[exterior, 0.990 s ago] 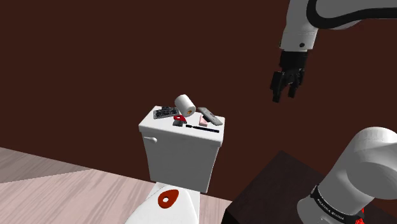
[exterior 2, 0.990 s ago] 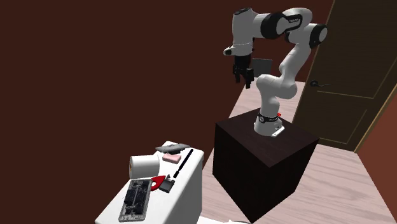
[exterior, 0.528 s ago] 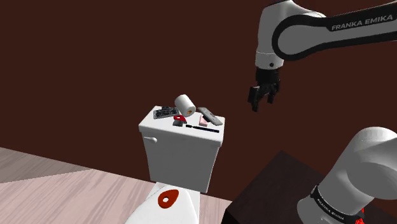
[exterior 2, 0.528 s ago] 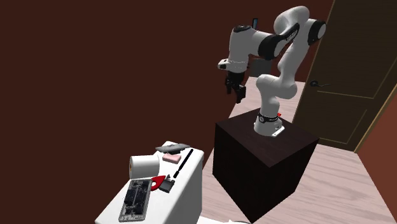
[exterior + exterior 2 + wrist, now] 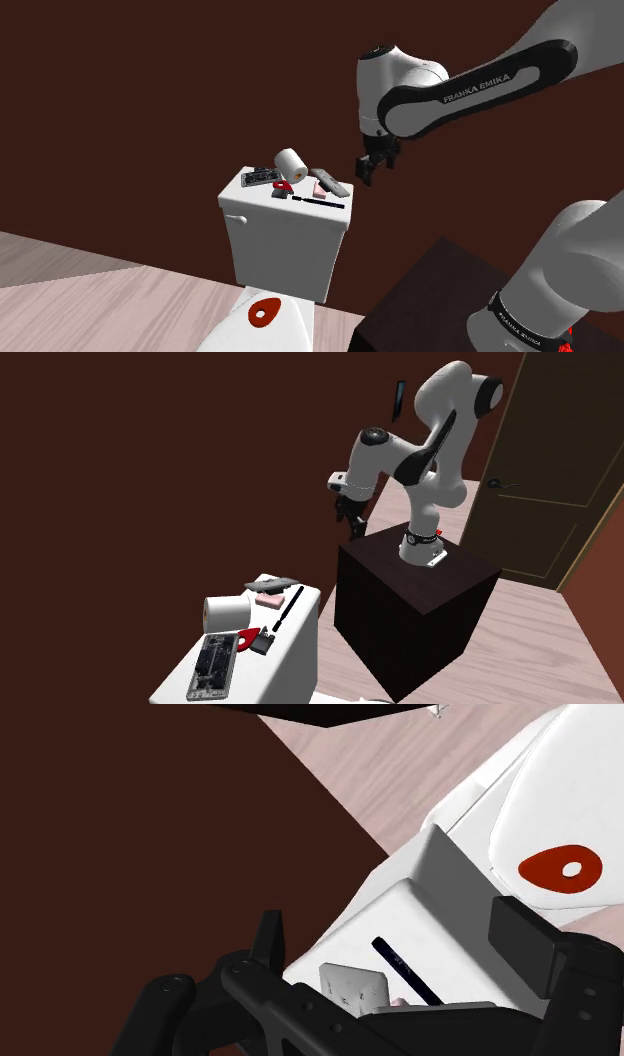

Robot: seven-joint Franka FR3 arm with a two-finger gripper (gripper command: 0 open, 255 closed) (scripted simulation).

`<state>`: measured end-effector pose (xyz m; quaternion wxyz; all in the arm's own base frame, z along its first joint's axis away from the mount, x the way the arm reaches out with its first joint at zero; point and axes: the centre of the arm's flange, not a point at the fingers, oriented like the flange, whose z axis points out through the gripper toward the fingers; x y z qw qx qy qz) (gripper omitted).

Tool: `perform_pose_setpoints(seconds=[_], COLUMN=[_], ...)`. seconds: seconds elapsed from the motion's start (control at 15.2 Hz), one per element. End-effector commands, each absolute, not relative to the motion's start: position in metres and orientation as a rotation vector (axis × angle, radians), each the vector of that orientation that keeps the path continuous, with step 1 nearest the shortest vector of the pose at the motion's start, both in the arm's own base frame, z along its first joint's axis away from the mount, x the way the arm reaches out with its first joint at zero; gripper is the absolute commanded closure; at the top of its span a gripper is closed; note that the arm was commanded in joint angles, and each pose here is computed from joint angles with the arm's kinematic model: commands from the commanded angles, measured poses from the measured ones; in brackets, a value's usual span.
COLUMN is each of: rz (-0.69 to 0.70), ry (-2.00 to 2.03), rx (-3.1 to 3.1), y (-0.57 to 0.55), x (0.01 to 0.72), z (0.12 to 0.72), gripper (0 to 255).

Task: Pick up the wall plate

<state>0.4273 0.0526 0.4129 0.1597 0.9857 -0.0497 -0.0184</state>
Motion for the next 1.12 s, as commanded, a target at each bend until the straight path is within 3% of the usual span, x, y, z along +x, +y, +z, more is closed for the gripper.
perform_pose_setpoints(seconds=[0.0, 1.06], rz=[-0.026, 0.143], ry=[-0.123, -0.004], rx=[2.770, 2.398], y=[0.058, 0.080], x=[0.443, 0.592], z=[0.393, 0.244], gripper=[0, 0])
